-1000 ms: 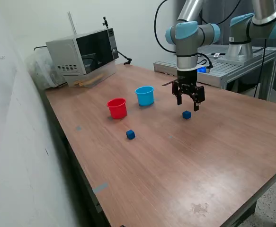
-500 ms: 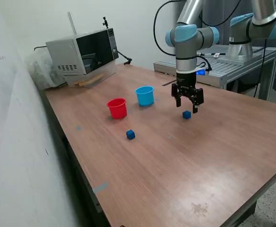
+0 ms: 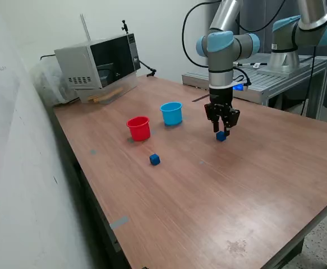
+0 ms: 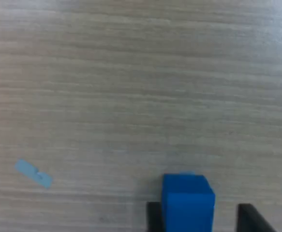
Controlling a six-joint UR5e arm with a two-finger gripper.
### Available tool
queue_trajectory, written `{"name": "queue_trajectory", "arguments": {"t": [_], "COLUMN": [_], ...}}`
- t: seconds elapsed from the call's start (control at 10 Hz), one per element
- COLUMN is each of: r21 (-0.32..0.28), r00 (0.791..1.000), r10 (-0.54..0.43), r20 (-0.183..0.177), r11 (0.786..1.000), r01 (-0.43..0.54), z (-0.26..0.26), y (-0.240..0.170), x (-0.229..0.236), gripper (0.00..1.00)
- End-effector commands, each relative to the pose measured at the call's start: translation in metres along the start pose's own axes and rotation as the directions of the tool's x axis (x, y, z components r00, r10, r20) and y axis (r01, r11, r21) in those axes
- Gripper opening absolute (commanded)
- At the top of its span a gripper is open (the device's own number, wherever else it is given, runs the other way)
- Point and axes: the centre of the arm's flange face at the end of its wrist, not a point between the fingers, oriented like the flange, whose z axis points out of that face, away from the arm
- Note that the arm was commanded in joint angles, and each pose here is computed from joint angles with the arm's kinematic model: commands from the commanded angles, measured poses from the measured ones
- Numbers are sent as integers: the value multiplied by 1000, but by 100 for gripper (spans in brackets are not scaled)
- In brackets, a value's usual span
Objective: Place red objects in the red bin, and blue objects in the blue bin.
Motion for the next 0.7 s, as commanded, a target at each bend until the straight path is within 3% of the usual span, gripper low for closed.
{"name": "queue_trajectory", "arguments": {"t": [0.0, 0.6], "r21": [0, -4], "r00": [1000, 1000], "r10": [1, -22], "r20": [0, 5], "r11": [1000, 1000], "r01": [-1, 22], "z": [1, -5], "y": [0, 5], "x": [-1, -5], "gripper": [0, 0]}}
